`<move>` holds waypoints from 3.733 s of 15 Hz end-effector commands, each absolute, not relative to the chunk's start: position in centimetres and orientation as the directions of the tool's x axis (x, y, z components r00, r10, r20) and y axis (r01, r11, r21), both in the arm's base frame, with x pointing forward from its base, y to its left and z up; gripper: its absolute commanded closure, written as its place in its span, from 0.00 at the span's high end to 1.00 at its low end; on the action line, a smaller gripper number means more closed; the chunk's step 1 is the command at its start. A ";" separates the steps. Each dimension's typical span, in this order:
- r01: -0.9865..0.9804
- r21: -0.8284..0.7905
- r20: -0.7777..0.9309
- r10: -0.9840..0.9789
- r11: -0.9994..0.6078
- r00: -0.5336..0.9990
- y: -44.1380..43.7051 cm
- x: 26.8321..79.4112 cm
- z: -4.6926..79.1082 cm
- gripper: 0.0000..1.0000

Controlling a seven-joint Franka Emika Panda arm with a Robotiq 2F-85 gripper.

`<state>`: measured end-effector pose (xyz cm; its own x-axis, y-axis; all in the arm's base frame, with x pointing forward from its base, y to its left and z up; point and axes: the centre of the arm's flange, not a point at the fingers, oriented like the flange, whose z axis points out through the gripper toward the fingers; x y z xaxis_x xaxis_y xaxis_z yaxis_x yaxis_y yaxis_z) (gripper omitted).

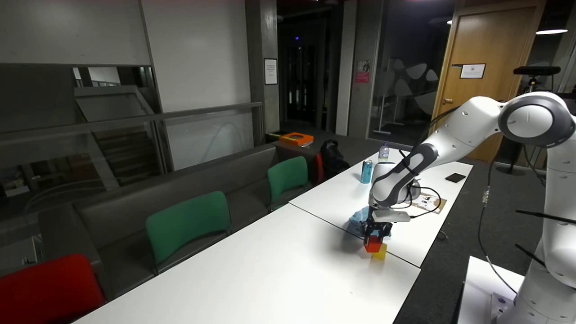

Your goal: Pick up the orange and green object and place them on top of the yellow object

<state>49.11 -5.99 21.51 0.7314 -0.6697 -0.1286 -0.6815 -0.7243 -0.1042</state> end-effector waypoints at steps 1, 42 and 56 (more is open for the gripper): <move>-0.669 -0.126 -0.120 -0.658 -0.733 0.743 -5.6 47.4 21.5 0.30; -0.720 -0.068 -0.031 -0.720 -0.691 0.694 -8.1 45.2 25.6 0.30; -0.724 -0.061 -0.056 -0.722 -0.687 0.689 -9.6 48.0 24.3 0.30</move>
<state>46.92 -8.76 24.72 0.6804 -0.7321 -0.0333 -0.7324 -0.6778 -0.0652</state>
